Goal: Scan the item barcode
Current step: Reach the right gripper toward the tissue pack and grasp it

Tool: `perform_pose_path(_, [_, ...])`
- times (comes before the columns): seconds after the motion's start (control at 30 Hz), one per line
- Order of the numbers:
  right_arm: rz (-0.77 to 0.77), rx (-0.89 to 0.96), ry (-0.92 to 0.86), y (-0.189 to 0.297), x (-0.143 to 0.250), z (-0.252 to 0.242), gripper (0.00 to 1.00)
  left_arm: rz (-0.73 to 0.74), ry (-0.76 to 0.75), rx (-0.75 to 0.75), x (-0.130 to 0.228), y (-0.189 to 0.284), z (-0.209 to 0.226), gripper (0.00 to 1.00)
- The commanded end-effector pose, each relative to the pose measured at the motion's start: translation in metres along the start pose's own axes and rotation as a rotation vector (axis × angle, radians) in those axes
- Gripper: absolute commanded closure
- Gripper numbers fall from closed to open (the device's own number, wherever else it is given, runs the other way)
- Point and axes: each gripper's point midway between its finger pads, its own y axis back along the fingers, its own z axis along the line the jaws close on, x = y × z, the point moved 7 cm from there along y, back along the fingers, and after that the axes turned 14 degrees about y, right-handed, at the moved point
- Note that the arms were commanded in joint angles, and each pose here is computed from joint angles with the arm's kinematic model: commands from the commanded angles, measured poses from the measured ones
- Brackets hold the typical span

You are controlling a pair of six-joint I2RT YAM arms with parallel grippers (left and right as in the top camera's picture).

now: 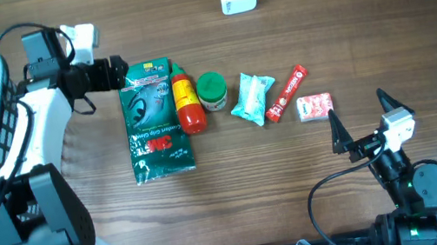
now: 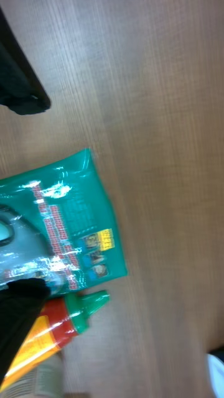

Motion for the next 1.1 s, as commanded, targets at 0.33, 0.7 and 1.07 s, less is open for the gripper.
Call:
perform_pose_path(0.33, [-0.017, -0.067, 0.045, 0.000, -0.001, 0.007, 0.00, -0.424, -0.152, 0.160, -0.074, 0.009, -0.044, 0.09])
perform_pose_path(0.7, [0.197, -0.274, -0.021, -0.060, -0.049, -0.018, 0.00, -0.286, 0.016, 0.197, -0.058, 0.009, -0.044, 0.00])
perform_pose_path(1.07, [0.452, -0.393, -0.276, -0.120, -0.061, -0.039, 0.00, -0.132, 0.067, 0.167, -0.031, 0.005, -0.040, 0.00])
